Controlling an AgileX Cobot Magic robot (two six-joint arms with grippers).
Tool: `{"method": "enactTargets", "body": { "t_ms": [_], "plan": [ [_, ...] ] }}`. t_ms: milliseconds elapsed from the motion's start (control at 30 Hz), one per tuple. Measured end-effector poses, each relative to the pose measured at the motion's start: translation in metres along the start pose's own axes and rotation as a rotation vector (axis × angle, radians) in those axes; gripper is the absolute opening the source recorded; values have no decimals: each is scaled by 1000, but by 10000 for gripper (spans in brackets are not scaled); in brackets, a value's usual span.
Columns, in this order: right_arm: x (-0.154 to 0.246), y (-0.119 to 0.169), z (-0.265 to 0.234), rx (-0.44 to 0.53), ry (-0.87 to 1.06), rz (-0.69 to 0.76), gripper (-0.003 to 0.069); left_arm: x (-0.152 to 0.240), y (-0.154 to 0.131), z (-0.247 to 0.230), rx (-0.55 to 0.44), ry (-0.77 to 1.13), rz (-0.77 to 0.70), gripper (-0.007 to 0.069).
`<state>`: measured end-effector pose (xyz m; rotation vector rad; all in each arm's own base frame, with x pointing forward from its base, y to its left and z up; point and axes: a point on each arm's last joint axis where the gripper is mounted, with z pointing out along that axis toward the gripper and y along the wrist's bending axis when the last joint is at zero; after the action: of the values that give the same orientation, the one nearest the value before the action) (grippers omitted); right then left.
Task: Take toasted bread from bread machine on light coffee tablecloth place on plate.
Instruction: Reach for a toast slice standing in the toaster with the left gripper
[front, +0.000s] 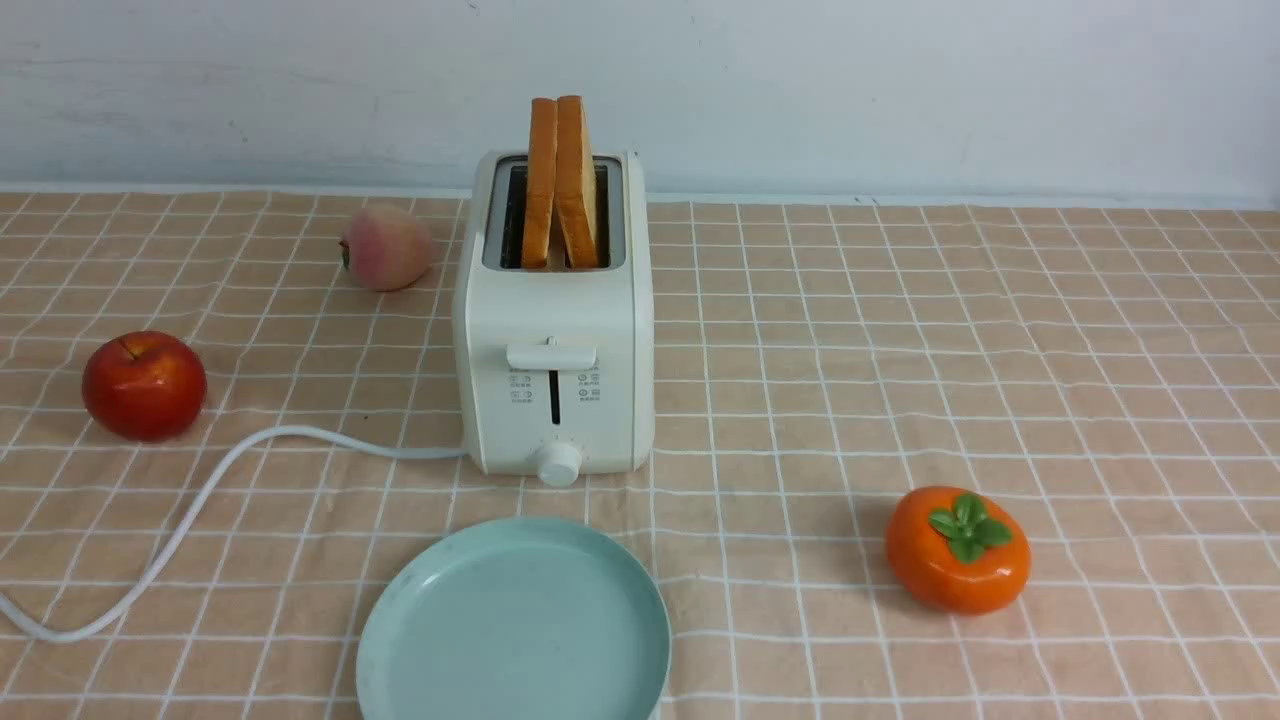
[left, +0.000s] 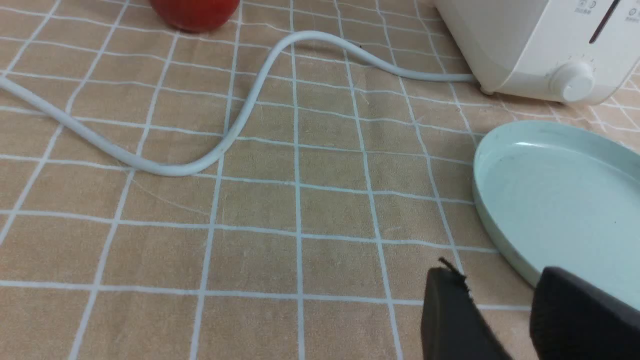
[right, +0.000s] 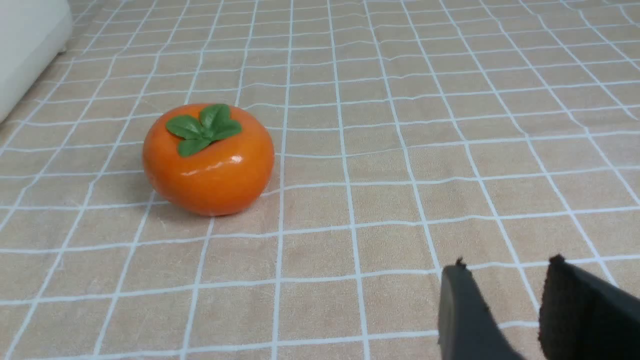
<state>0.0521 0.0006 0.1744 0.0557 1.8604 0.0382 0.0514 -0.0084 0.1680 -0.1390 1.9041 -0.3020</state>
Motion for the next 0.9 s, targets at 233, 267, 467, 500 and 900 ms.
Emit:
{"method": "enactTargets", "body": {
  "t_ms": [233,267,467,500,900],
  "plan": [
    [0,0,0,0,0,0,239,0,0,0,0,0,0,238],
    [0,0,0,0,0,0,239,0,0,0,0,0,0,238],
    [0,0,0,0,0,0,239,0,0,0,0,0,0,238],
    [0,0,0,0,0,0,239,0,0,0,0,0,0,238],
    [0,0,0,0,0,0,239,-3,-1,0,10,-34,-3,238]
  ]
}}
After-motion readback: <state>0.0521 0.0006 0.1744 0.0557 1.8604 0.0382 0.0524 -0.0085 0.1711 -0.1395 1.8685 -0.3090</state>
